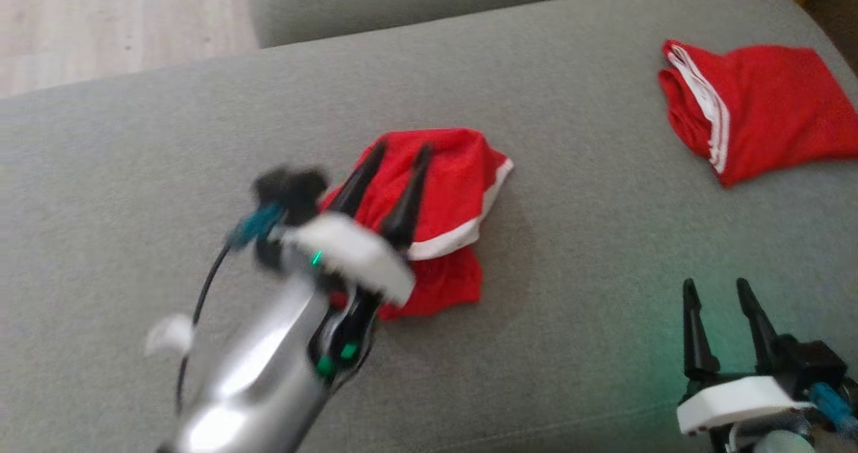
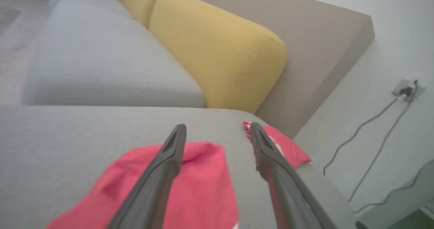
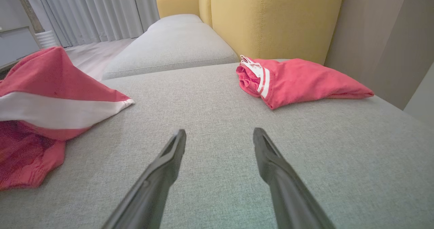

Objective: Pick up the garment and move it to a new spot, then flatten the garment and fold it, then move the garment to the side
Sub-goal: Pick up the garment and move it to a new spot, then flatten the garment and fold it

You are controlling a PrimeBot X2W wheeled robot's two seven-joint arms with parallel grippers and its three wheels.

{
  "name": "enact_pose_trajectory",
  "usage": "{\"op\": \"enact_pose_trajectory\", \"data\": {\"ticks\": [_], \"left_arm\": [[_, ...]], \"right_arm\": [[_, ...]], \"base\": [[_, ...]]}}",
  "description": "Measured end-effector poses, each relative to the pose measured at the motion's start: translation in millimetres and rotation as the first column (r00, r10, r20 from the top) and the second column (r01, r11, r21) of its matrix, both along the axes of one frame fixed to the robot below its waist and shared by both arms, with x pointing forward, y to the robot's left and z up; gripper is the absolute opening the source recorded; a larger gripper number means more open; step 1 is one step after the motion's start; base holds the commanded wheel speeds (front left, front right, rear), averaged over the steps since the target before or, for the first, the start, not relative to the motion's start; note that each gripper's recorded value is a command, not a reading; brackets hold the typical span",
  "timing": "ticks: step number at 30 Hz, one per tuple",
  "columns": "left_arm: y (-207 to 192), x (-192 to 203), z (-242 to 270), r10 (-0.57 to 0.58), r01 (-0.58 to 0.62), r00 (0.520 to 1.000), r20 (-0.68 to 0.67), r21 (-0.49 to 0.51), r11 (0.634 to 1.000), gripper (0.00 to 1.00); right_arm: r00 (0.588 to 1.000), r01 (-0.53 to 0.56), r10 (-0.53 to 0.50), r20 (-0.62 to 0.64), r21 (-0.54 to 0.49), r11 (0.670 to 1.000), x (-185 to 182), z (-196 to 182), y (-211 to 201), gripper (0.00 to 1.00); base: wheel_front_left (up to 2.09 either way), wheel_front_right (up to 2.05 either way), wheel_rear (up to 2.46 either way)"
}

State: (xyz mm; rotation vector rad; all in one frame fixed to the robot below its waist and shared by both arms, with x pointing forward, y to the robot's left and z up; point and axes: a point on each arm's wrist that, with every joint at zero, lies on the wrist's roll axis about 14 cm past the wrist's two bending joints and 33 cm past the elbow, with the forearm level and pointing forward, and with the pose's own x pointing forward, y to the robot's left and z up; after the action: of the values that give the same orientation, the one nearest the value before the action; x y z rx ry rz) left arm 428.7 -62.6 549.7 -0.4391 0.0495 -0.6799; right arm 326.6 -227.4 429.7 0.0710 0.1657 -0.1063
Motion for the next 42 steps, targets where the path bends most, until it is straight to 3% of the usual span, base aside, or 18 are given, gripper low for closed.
{"op": "enact_pose_trajectory", "data": {"ticks": [5,9,18,29,42], "left_arm": [[67.1,-19.9,-30.2,0.195,-0.194,0.979,-0.055,0.025,0.981,1.00],[103.3,-31.5,-24.8,0.304,-0.303,0.953,-0.001,0.044,0.952,1.00],[177.6,-78.4,-56.0,0.502,-0.497,0.865,0.021,0.175,0.850,1.00],[221.6,-114.6,-72.0,0.601,-0.594,0.797,0.068,0.273,0.757,1.00],[233.6,-128.8,-80.4,0.602,-0.594,0.794,0.084,0.318,0.739,1.00]], "right_arm": [[0.999,-0.018,0.018,0.031,-0.021,1.000,6.2,9.6,2.3,1.00],[0.998,-0.029,0.031,0.053,-0.039,0.999,12.4,16.6,3.4,1.00],[0.993,-0.094,0.097,0.065,-0.055,0.994,19.0,20.6,21.6,1.00],[0.987,-0.137,0.141,0.079,-0.057,0.989,22.1,25.3,35.3,1.00],[0.986,-0.160,0.162,0.045,-0.044,0.986,16.1,14.2,42.4,1.00]], "base": [[0.00,0.00,0.00],[0.00,0.00,0.00],[0.00,0.00,0.00],[0.00,0.00,0.00],[0.00,0.00,0.00]]}}
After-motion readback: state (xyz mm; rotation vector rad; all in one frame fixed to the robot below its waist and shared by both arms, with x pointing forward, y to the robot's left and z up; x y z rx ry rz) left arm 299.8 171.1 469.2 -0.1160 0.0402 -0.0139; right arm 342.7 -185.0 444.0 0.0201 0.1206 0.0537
